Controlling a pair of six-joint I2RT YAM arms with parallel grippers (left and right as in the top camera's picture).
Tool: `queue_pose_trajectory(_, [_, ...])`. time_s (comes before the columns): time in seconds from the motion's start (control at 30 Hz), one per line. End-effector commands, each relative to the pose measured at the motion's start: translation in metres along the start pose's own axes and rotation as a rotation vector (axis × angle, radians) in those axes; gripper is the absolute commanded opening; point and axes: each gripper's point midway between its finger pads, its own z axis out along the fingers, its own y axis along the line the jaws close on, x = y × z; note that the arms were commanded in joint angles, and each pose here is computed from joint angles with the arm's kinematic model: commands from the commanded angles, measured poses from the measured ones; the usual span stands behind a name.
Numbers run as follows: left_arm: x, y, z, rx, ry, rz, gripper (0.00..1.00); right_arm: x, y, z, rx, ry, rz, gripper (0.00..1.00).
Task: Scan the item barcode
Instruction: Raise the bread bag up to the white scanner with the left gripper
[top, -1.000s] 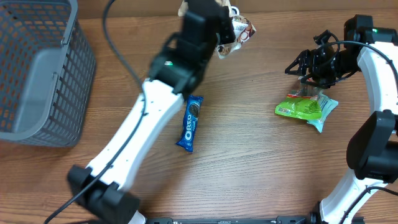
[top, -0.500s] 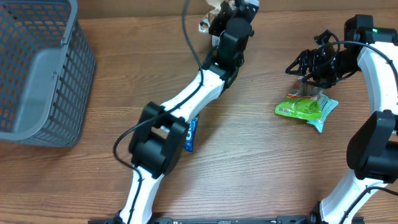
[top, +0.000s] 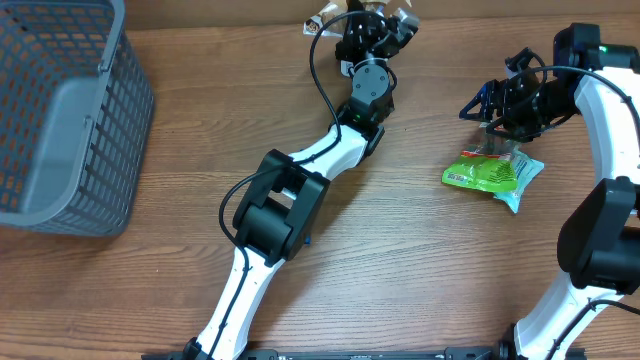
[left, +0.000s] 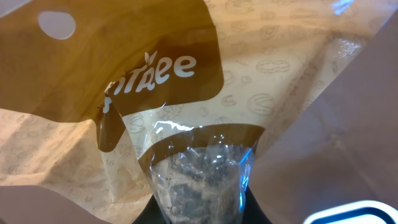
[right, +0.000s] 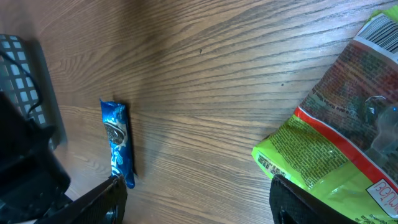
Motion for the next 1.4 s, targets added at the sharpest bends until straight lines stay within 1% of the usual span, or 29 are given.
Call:
queue_pose_trajectory(0.0, [-0.003,-0.002,0.007,0.028,-0.043,-0.04,0.04,-0.006,0.012,-0.017,-0.001,-0.054,-0.046,0.74])
queue_pose_trajectory(0.2, [0.036,-0.001,0.028,0.082,0.032,-0.225,0.04,-0.007,0.012,-0.017,-0.001,-0.057,-0.048,0.74])
queue_pose_trajectory(0.3, [0.054,-0.011,0.028,0.121,0.098,-0.239,0.04,-0.009,0.012,-0.017,-0.002,-0.066,-0.051,0.74])
queue_pose_trajectory(0.37, [0.059,-0.016,0.027,0.138,0.12,-0.237,0.04,-0.01,0.012,-0.017,-0.001,-0.07,-0.054,0.74])
queue_pose_trajectory(0.67, [0.038,0.005,0.031,0.065,0.032,-0.275,0.04,-0.009,0.012,-0.017,-0.001,-0.065,-0.051,0.74])
queue_pose_trajectory(1.27, [0.034,0.006,0.03,0.064,0.019,-0.265,0.04,-0.013,0.013,-0.017,-0.001,-0.079,-0.061,0.74])
queue_pose_trajectory(1.37, [0.032,0.014,0.027,0.003,0.034,-0.274,0.04,-0.012,0.013,-0.017,-0.001,-0.078,-0.061,0.74])
